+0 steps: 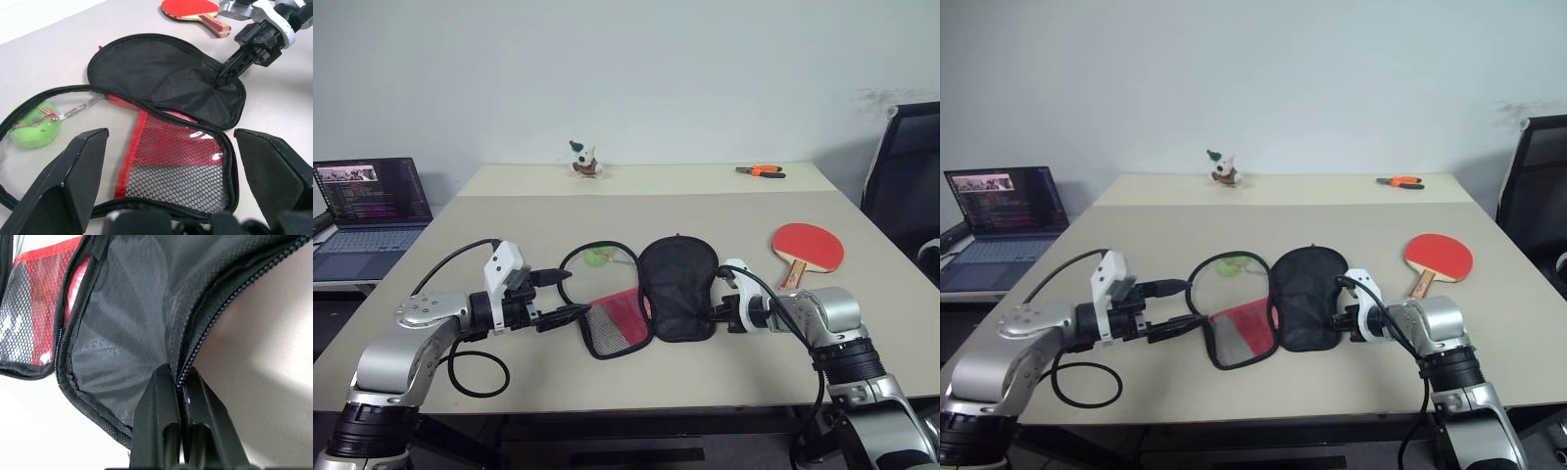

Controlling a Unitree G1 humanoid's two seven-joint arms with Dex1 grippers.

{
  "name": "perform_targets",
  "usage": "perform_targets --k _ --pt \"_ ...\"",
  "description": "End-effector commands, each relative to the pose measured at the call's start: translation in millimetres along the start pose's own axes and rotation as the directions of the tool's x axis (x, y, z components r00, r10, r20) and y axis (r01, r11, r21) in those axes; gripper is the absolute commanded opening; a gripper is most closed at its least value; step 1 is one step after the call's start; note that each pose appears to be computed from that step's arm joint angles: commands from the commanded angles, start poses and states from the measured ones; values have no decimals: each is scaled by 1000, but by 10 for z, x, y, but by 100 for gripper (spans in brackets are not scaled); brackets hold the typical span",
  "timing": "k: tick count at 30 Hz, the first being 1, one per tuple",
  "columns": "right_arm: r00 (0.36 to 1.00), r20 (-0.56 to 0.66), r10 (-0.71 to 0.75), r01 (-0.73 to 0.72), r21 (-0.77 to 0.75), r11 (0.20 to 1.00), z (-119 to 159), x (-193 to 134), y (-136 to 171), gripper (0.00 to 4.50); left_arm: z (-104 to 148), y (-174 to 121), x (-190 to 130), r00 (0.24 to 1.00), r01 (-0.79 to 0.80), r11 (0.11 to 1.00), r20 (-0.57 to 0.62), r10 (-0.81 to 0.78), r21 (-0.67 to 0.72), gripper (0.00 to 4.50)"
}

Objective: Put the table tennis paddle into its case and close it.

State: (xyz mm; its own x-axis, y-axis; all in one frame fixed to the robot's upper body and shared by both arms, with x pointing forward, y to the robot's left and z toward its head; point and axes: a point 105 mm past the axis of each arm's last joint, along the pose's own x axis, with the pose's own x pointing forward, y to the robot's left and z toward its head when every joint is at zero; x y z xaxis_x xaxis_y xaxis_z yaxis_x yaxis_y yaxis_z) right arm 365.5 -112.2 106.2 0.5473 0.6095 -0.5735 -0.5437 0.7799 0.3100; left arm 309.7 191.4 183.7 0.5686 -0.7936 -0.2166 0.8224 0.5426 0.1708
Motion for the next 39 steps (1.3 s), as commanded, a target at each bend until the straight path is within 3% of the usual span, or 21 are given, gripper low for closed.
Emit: perform_targets --k 1,10,14,18,21,23,32,35,39 --pt "995 80 -60 63 -33 997 195 -121 -82 134 116 5 -5 1000 0 999 23 -1 48 450" --pt "936 269 -228 246 -38 968 700 -627 -378 448 151 -2 16 999 14 999 37 -15 46 450" --pt "824 342 -453 456 77 887 783 -784 -815 448 197 -17 43 997 51 998 54 -52 23 450" --pt "667 341 -663 651 168 741 732 -899 -1226 448 256 4 107 994 92 995 57 -94 33 450" --pt "565 321 -760 739 213 639 657 -944 -1458 448 349 31 187 989 136 989 58 -139 65 450" --pt "538 311 -784 757 230 611 629 -928 -1523 448 402 40 224 985 157 984 61 -162 82 450" --pt "563 238 -792 742 278 610 466 -650 -1619 448 471 42 367 975 203 971 65 -212 125 450" --pt "580 222 -784 730 286 621 436 -594 -1619 393 453 37 362 975 202 971 63 -211 126 450" --pt "592 240 -769 730 244 638 466 -588 -1623 256 436 50 336 978 190 974 62 -199 124 450"
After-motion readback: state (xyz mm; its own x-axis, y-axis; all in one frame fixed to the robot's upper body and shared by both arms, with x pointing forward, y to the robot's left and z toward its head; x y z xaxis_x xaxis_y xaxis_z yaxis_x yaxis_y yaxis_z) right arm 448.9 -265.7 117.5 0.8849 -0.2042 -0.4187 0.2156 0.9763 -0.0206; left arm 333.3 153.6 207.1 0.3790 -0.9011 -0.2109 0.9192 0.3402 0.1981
